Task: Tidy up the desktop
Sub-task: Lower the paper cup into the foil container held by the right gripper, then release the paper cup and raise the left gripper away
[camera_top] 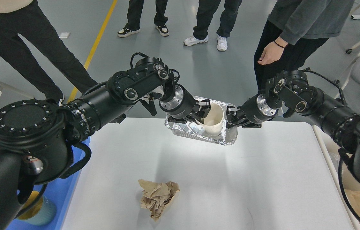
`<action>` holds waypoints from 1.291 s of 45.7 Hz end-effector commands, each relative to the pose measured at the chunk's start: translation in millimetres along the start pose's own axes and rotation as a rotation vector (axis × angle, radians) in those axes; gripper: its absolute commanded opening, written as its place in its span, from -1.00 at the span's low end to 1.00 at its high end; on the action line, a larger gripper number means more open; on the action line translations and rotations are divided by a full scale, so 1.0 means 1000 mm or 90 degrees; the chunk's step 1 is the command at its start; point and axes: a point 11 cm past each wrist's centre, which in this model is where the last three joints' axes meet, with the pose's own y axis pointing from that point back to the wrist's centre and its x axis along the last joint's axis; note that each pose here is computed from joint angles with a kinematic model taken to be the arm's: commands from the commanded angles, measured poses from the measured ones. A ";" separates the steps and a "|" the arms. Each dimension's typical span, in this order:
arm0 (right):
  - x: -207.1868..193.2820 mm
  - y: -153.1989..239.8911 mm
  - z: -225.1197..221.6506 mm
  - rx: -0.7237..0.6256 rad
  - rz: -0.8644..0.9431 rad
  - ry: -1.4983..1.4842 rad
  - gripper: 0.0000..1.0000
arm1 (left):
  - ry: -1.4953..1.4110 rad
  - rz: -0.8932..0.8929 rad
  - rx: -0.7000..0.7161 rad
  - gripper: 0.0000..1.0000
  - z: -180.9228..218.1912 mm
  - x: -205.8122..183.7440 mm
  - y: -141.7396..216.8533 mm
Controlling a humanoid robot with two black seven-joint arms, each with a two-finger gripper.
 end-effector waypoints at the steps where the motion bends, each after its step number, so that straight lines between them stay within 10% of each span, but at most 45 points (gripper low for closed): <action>1: 0.000 0.000 0.001 0.000 0.000 -0.002 -1.00 | 0.006 0.009 -0.008 0.02 0.002 0.001 -0.001; 13: -0.003 -0.005 0.004 0.002 0.003 -0.010 -1.00 | 0.030 0.027 -0.027 0.90 0.006 0.005 0.001; 59: -0.005 -0.007 0.008 0.012 0.004 -0.025 -1.00 | 0.140 0.150 -0.183 0.94 0.074 0.041 0.049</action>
